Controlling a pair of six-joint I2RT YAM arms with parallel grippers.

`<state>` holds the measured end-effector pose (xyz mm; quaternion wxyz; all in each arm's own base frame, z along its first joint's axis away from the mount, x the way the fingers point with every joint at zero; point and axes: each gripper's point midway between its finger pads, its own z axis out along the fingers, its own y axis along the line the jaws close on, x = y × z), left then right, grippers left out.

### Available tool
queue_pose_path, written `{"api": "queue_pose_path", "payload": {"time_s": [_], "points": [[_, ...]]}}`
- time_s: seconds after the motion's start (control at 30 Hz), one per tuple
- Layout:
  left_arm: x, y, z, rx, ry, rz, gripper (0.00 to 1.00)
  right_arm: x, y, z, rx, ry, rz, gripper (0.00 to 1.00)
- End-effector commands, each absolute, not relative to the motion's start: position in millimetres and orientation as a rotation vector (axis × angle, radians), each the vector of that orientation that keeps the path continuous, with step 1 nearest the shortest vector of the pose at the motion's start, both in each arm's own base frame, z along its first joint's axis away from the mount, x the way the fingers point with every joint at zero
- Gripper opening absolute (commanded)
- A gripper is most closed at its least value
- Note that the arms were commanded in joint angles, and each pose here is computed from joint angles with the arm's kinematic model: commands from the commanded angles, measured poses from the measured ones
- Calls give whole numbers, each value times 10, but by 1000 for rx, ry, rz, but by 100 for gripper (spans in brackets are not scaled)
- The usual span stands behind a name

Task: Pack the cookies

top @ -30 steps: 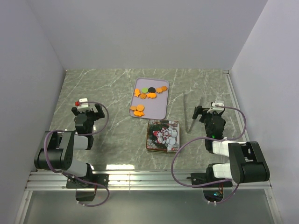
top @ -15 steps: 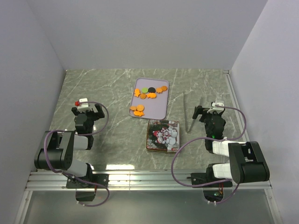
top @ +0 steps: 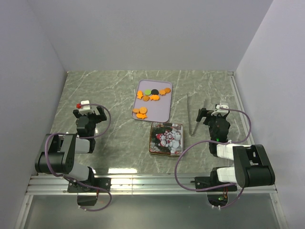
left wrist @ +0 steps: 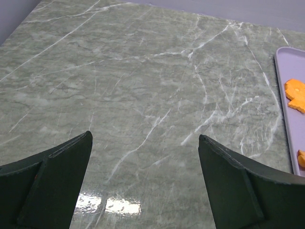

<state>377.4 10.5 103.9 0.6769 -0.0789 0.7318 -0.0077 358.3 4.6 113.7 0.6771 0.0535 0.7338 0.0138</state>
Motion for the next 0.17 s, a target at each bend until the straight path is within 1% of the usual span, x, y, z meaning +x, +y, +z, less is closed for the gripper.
{"api": "queue_pose_path", "payload": {"time_s": [0.0,0.13], "points": [[3853,55,1228,-149,1584,-48,99,3672,16,1409,134,1558,29,100],[3835,51,1250,-149,1573,-52,100,3672,8,1404,138,1559,28,100]]}}
